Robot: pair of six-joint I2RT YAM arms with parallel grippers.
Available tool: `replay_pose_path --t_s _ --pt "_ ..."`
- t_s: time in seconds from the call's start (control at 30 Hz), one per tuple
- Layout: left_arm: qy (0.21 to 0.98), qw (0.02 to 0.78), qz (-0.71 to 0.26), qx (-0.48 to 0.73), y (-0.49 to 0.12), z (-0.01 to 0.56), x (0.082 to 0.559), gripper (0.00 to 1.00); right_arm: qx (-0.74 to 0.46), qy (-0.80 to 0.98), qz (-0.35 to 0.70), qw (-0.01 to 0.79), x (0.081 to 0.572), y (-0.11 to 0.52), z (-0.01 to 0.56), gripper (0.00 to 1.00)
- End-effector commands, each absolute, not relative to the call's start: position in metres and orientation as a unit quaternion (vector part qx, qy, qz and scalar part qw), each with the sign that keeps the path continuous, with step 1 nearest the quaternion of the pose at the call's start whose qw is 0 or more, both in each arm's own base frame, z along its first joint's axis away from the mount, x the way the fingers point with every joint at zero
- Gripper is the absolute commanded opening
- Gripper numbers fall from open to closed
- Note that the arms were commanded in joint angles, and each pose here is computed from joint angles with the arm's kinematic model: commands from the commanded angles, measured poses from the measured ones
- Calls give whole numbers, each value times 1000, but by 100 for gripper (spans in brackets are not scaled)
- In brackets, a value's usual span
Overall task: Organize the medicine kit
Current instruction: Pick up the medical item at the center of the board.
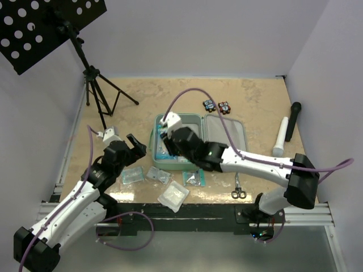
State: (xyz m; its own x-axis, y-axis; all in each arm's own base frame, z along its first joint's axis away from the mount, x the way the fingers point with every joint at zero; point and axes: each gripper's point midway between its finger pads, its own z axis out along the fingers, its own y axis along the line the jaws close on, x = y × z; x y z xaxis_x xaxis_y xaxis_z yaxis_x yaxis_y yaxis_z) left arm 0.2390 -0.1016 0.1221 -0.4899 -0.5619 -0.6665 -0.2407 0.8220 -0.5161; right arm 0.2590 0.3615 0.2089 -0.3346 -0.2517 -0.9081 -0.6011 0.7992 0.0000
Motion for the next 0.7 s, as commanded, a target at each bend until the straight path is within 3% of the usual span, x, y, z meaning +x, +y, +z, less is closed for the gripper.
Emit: replay_pose_path --t_s 0.0,0.23,0.67 --pt "833 461 -181 -247 -100 136 246 93 -320 805 215 451 168 392 168 43" --pt "836 447 -185 -259 -100 126 241 94 -345 805 277 395 100 398 145 63" --pt "838 440 -189 -263 -98 122 233 94 -374 833 220 343 72 387 71 65"
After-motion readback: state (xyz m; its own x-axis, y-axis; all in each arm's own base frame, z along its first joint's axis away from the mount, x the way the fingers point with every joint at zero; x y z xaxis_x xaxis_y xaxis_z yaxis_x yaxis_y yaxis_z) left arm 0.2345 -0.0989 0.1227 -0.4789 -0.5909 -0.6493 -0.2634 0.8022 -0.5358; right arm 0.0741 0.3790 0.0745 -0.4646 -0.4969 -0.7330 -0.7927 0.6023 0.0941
